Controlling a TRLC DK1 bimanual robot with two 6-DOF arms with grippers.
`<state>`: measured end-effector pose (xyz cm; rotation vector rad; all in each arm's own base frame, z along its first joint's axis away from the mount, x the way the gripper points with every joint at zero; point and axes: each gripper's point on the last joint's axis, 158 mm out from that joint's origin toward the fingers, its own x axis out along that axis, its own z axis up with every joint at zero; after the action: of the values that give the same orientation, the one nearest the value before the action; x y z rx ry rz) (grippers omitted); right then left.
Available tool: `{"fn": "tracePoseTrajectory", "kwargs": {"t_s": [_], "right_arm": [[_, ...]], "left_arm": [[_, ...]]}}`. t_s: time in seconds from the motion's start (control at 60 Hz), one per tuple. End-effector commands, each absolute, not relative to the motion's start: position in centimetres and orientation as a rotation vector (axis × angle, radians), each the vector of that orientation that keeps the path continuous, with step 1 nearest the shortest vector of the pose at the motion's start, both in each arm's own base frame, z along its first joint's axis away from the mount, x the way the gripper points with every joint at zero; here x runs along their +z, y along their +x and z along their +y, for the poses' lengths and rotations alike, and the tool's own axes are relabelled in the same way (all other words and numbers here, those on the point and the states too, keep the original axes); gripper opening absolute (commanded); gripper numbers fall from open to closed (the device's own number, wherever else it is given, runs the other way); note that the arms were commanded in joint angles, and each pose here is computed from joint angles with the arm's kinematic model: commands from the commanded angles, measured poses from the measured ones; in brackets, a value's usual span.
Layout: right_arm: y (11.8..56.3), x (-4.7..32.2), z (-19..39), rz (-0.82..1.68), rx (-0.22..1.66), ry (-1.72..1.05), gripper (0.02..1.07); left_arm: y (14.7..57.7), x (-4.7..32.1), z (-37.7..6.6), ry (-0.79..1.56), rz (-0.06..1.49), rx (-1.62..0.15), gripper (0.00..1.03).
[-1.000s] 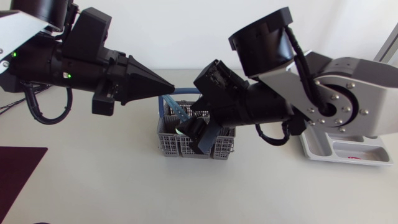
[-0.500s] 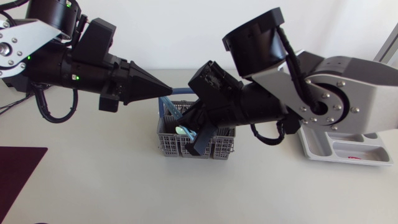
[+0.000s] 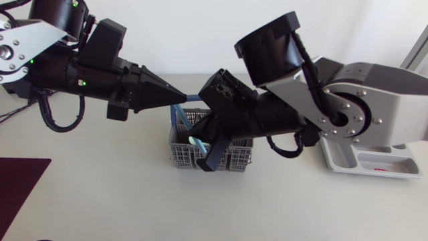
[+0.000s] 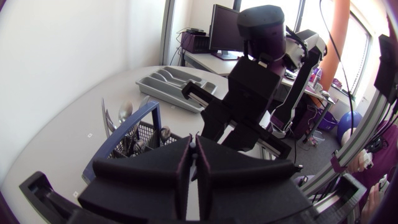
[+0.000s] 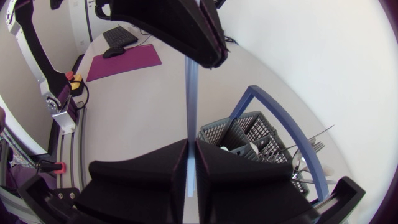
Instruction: Sort the cutlery from the basket into the organizer compartments.
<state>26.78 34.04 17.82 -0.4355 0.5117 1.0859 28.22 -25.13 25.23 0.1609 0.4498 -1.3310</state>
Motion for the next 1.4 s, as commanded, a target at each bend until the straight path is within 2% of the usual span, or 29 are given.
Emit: {"fn": "tracePoseTrajectory", "kwargs": {"t_s": [0.0, 0.183, 0.233, 0.35, 0.4, 0.433, 0.567, 0.667, 0.8, 0.883, 1.083, 1.267, 1.383], "right_arm": [[26.3, 17.3, 34.8, 0.522, 1.114, -0.448, 0.09], [26.3, 17.1, 34.7, 0.519, 1.113, -0.457, 0.07], [26.2, 17.0, 34.7, 0.521, 1.114, -0.458, 0.07], [26.1, 16.8, 34.5, 0.528, 1.109, -0.459, 0.07], [26.1, 16.8, 34.4, 0.531, 1.108, -0.459, 0.07], [26.0, 16.8, 34.3, 0.531, 1.108, -0.459, 0.07], [26.4, 17.0, 33.0, 0.540, 1.069, -0.462, 0.07], [26.4, 17.7, 31.8, 0.534, 1.045, -0.455, 0.07], [26.4, 18.3, 29.8, 0.526, 0.998, -0.444, 0.07], [27.0, 18.8, 28.0, 0.522, 0.948, -0.422, 0.07], [28.2, 20.4, 22.3, 0.516, 0.797, -0.375, 0.07], [30.2, 21.5, 15.4, 0.542, 0.601, -0.321, 0.07], [31.5, 20.8, 10.9, 0.587, 0.474, -0.299, 0.07]], "left_arm": [[28.4, 26.5, -25.7, 0.151, 0.429, -1.346, 0.04], [28.5, 26.8, -25.8, 0.141, 0.430, -1.344, 0.04], [28.8, 27.0, -25.7, 0.132, 0.434, -1.335, 0.14], [29.5, 28.3, -25.4, 0.106, 0.422, -1.310, 0.47], [29.8, 28.8, -25.3, 0.101, 0.409, -1.302, 0.57], [30.0, 29.6, -25.2, 0.090, 0.394, -1.289, 0.67], [33.4, 34.3, -22.3, -0.017, 0.276, -1.133, 0.84], [35.7, 36.6, -19.3, -0.054, 0.218, -1.012, 0.84], [37.0, 36.9, -17.1, -0.048, 0.210, -0.932, 0.85], [37.2, 35.1, -16.6, -0.001, 0.248, -0.907, 0.84], [36.0, 27.6, -17.2, 0.168, 0.445, -0.880, 0.84], [33.5, 23.4, -19.0, 0.280, 0.565, -0.903, 0.81], [33.1, 21.3, -19.7, 0.339, 0.625, -0.873, 0.81]]}}
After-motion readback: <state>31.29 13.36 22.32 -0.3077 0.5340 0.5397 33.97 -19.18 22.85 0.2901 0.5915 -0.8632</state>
